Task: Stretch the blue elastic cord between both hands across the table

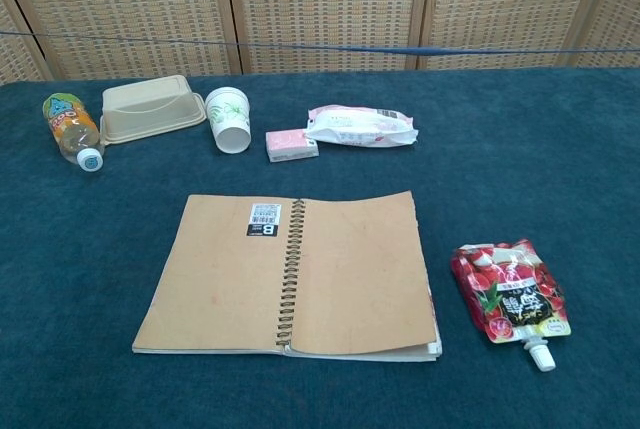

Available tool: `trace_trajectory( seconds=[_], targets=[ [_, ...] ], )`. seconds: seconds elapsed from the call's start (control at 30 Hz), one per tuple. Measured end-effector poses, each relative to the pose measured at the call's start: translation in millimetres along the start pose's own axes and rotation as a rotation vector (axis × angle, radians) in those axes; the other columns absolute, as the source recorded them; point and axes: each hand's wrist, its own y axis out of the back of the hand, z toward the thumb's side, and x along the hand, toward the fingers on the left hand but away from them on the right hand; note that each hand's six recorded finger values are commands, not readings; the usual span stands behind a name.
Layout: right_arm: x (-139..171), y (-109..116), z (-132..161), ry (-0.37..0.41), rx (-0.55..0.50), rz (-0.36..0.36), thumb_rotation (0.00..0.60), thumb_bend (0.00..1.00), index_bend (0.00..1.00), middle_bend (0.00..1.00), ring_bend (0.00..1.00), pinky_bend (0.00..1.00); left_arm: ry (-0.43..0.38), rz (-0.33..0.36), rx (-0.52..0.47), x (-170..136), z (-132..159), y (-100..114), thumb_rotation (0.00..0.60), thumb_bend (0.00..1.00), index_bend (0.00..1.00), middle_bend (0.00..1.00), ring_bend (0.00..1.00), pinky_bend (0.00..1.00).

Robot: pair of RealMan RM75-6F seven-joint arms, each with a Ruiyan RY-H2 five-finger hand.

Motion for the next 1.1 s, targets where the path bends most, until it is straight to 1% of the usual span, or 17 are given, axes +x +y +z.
trace_trajectory(
  seconds=[0.27,0.37,0.53,0.63,0.83,0.97,1.1],
  targets=[
    [28,5,-43,-0.081,0.041,0.003,0.6,0.85,0.78,0.11,0.0,0.0,0.005,0.0,0.059,0,10,14,0.6,0.53,0.84,0.0,0.0,0.0],
    [37,6,-55,-0.109,0.049,0.005,0.6,0.85,0.78,0.11,0.0,0.0,0.011,0.005,0.089,0,13,20,0.6,0.53,0.84,0.0,0.0,0.0],
    [49,6,-75,-0.172,0.058,0.015,0.6,0.85,0.78,0.11,0.0,0.0,0.026,0.021,0.107,1,18,33,0.6,0.53,0.84,0.0,0.0,0.0],
    [56,6,-89,-0.217,0.067,0.024,0.6,0.85,0.78,0.11,0.0,0.0,0.042,0.023,0.113,1,19,36,0.6,0.53,0.84,0.0,0.0,0.0],
    [71,9,-120,-0.332,0.074,0.044,0.6,0.85,0.78,0.11,0.0,0.0,0.064,0.035,0.109,2,17,42,0.6,0.53,0.84,0.0,0.0,0.0],
    [82,15,-142,-0.414,0.077,0.049,0.6,0.85,0.78,0.11,0.0,0.0,0.071,0.044,0.106,2,16,46,0.6,0.53,0.84,0.0,0.0,0.0],
    [92,21,-156,-0.476,0.067,0.043,0.6,0.85,0.78,0.11,0.0,0.0,0.073,0.047,0.104,2,15,47,0.6,0.53,0.84,0.0,0.0,0.0]
  ],
)
